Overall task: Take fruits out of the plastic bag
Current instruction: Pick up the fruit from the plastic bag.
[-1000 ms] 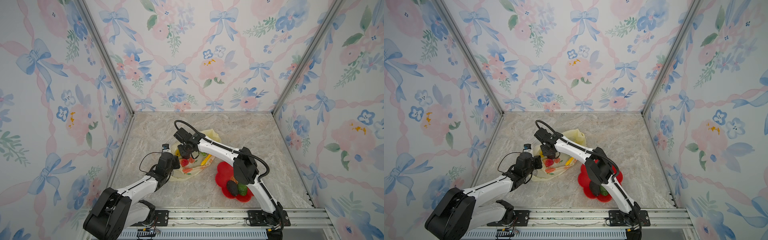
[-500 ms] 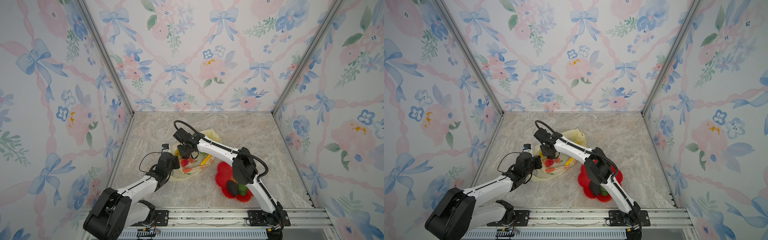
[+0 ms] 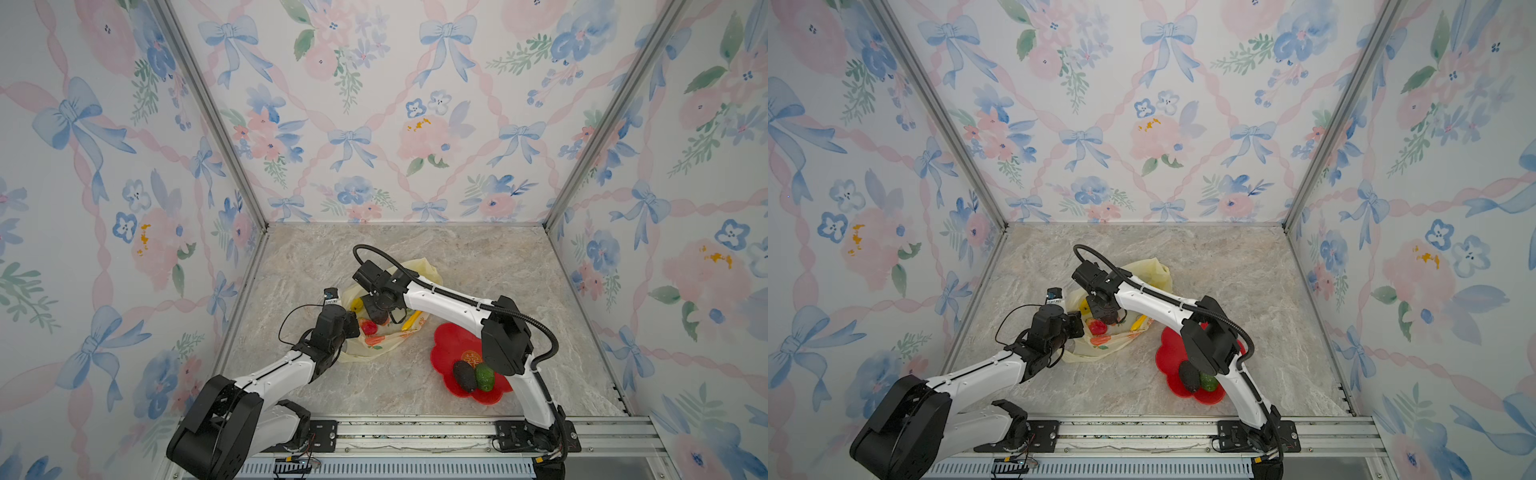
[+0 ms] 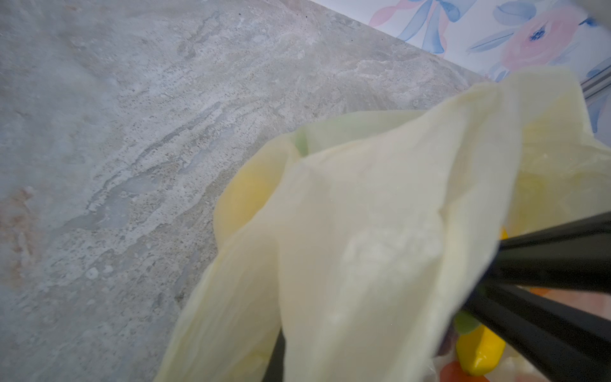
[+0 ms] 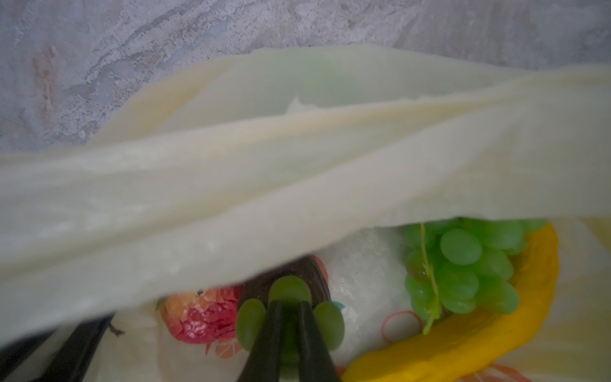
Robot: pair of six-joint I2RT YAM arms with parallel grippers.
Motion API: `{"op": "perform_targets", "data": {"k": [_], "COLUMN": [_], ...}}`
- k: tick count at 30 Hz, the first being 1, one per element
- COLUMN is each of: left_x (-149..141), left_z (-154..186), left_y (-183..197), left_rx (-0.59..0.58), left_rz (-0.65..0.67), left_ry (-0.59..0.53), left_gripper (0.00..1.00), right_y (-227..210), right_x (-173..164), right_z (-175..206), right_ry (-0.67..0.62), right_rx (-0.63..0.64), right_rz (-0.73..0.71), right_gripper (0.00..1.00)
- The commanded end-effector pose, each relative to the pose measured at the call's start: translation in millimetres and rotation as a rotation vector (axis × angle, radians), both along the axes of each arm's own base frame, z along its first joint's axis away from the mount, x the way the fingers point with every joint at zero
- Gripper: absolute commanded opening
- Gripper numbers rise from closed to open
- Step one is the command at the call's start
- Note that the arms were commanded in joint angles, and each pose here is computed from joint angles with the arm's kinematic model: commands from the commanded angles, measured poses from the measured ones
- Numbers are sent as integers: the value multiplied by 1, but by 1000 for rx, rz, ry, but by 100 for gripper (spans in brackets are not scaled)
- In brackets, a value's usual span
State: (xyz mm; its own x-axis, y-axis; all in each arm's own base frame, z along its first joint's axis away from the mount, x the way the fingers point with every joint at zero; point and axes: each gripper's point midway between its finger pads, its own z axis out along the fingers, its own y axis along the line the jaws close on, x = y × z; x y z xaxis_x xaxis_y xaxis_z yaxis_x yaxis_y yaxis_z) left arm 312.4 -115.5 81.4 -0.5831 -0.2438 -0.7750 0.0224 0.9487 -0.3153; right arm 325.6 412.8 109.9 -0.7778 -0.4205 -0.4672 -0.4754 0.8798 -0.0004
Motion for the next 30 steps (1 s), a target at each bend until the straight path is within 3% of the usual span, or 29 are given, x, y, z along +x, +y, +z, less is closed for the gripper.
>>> {"op": "perform_targets", "data": {"k": [1, 11, 20, 26, 30], "left_x": [-3, -3, -2, -3, -2], "left_z": [-6, -5, -5, -5, -5], "left_y": [3, 4, 4, 4, 5], "left_rx": [1, 2, 3, 4, 5], "left_rz": [9, 11, 11, 11, 13], "left_ry": [19, 17, 16, 17, 17], "left_gripper": [7, 7, 7, 7, 7], "right_y": [-9, -62, -140, -198, -230], "right_x": [-5, -24, -47, -62, -68], "right_z": [34, 69, 84, 71, 57], "right_ry": [-64, -126, -165, -138, -108], "right_rx": [46, 42, -42, -97, -68], "right_rz": [-27, -95, -205, -322, -439], "right_gripper": [13, 13, 13, 11, 10]}}
